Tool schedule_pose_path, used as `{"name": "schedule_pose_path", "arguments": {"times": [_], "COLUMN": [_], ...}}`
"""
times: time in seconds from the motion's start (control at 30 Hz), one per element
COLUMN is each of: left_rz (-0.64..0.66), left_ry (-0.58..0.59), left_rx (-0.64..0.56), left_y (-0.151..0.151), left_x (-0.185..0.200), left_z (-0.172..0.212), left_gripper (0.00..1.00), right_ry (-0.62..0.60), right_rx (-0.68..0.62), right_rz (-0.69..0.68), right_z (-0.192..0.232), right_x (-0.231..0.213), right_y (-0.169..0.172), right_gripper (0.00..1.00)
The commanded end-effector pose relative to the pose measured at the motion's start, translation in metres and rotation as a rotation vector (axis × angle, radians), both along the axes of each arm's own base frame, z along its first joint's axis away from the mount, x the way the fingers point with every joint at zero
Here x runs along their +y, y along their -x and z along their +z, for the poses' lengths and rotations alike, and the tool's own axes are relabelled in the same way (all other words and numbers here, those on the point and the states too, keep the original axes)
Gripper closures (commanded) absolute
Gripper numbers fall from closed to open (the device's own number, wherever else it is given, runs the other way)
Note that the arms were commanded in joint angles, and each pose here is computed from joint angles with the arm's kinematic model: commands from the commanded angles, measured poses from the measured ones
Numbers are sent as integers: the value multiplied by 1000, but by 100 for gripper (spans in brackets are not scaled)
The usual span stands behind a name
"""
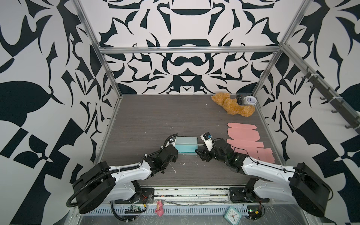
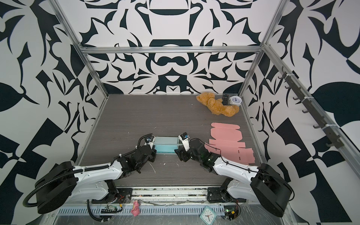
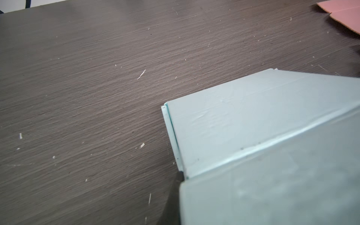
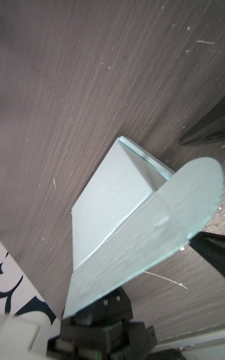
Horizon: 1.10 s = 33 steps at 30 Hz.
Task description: Fold the paper box
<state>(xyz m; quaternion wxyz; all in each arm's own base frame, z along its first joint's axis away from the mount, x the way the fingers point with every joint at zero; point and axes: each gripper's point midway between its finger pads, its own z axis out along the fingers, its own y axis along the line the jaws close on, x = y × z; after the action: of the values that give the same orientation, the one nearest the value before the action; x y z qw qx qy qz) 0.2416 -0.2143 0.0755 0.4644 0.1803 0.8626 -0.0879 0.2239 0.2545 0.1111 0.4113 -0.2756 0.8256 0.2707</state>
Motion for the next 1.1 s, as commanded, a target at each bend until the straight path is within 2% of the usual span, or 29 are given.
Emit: {"name": "schedule_pose_path", "arguments": {"times": [0.0, 0.17, 0.33, 0.57, 0.93, 1.07], "left_rz": [24, 13, 11, 11, -2, -9], "left_ry": [-3, -7, -10, -17, -22, -11], "left_rx": [1, -4, -4, -1, 2, 8], "left_y": [2, 1, 0, 1, 1, 3], "left_x": [6, 2, -1, -2, -9, -12], "left_z": [-4, -1, 0, -2, -2, 1], "left_gripper": [90, 89, 89, 88, 87, 82], "right_ry": [2, 42, 19, 75, 180, 206], "right_rx": [-39, -89, -106, -90, -5, 26], "right_rz": [78, 50, 27, -127, -78, -74], "right_z": [21, 40, 67, 89, 57, 38], "right_x": [4, -6, -6, -17, 21, 25], "right_y": [10, 7, 4, -22, -53, -57], "right_gripper": [29, 26, 26, 20, 16, 16]}}
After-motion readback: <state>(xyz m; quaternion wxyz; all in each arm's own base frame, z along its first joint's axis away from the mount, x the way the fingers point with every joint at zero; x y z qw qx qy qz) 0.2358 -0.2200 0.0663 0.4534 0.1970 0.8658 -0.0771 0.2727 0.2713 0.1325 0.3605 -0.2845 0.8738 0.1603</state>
